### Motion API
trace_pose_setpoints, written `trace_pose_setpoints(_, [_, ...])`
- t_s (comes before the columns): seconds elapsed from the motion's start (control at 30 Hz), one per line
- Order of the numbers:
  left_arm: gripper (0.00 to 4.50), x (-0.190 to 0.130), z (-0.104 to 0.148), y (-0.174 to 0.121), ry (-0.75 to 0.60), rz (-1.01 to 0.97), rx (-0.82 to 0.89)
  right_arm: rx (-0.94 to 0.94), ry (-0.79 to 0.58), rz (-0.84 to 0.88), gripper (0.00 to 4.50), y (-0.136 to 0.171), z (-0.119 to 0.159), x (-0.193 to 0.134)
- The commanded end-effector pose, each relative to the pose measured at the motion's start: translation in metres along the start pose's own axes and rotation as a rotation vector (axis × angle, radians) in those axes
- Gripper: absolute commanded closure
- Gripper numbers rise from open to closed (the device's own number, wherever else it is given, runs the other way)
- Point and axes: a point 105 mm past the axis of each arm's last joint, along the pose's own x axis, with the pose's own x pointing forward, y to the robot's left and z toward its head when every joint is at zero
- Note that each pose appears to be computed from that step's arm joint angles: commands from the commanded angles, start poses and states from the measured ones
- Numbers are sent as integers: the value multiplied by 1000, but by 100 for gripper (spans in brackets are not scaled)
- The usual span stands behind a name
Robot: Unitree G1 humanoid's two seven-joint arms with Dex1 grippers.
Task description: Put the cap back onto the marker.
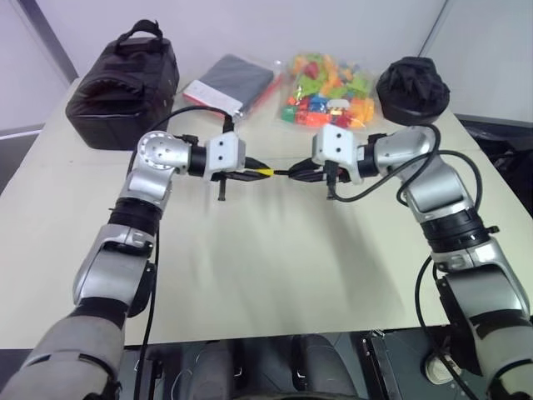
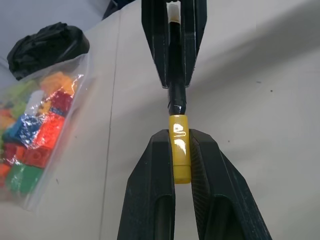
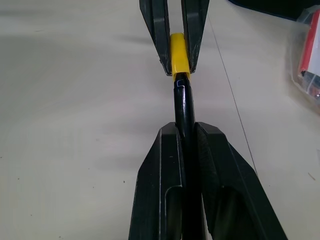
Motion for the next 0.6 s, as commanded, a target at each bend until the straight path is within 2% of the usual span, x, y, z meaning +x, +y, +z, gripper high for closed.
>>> trace_pose_setpoints(0.03, [444,7,6,-1,-3,-39,45,-58,-58,-30,450,-8,19,-4])
trace_pose_setpoints(0.6, [444,19,5,-5,-18,-70,24,-66,-87,-23,450,-7,29,3])
